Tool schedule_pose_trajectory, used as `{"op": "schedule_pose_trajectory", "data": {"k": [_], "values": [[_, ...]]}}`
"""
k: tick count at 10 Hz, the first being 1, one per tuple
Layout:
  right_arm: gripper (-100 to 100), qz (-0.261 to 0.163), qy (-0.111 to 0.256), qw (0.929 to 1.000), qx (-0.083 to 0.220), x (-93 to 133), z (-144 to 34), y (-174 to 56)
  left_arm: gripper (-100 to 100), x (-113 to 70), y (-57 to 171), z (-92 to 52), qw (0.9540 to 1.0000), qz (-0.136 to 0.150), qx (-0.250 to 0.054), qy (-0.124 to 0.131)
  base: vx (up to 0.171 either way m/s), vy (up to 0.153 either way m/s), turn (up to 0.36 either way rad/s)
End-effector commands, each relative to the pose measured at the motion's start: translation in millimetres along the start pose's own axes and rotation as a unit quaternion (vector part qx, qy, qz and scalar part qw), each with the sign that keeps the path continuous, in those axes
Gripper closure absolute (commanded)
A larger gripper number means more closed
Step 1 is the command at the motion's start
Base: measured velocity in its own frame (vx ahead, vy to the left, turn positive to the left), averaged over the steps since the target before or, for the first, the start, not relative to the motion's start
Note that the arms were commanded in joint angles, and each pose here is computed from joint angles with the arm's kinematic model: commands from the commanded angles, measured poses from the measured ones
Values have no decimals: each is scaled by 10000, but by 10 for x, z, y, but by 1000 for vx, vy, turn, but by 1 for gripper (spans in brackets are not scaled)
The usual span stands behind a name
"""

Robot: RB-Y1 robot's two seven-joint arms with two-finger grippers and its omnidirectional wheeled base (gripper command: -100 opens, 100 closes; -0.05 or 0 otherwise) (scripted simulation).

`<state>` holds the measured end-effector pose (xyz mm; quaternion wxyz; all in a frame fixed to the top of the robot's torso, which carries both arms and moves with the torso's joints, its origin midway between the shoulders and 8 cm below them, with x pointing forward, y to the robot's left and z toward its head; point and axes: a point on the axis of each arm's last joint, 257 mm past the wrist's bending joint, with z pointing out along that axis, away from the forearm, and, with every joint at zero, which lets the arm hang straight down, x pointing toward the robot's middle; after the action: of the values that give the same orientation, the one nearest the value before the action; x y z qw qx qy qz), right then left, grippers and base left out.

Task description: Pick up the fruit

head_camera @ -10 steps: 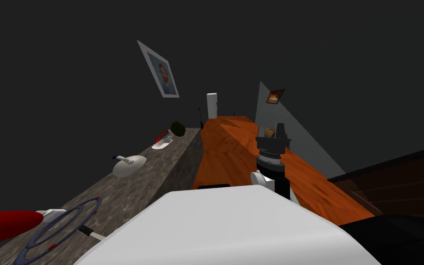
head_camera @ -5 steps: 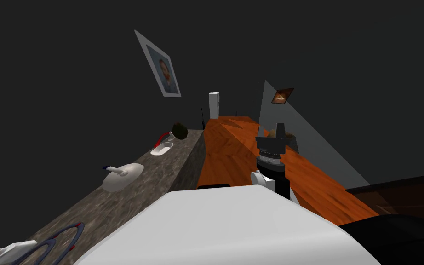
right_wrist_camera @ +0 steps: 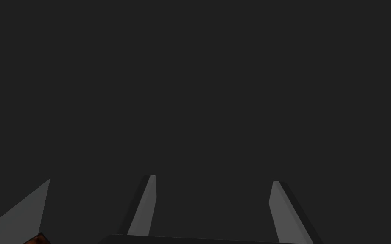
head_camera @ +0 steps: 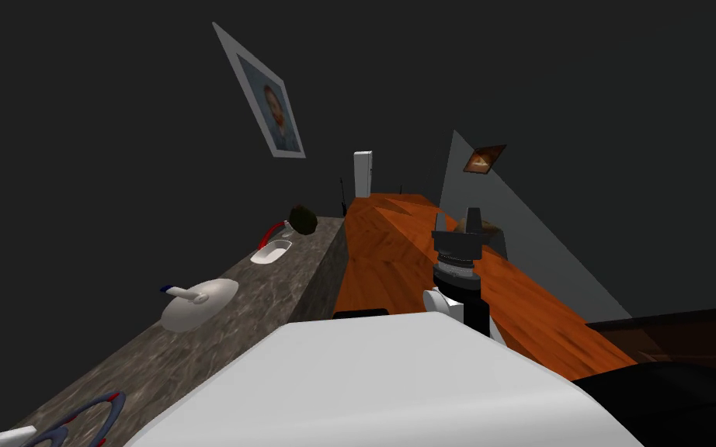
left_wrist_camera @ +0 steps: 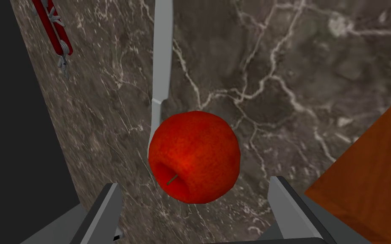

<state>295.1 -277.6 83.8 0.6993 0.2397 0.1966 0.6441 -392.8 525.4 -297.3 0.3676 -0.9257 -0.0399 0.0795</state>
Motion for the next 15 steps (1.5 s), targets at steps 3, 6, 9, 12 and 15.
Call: {"op": "schedule_pose_trajectory", "data": {"k": [3,6,9,12,15], "values": [[0,0,0,10000,0,0,0,0,-100,245,-30,94,10000,35,-2,42,-55,-7,30],[0,0,0,10000,0,0,0,0,-100,462,-77,163,9999,69,7,77,-56,-1,36],[0,0,0,10000,0,0,0,0,-100,561,-113,184,9999,82,20,101,-47,-3,23],[0,0,0,10000,0,0,0,0,100,558,-110,185,9999,85,10,87,0,0,0],[0,0,0,10000,0,0,0,0,0,558,-108,185,9999,85,9,86,0,0,0]]}}
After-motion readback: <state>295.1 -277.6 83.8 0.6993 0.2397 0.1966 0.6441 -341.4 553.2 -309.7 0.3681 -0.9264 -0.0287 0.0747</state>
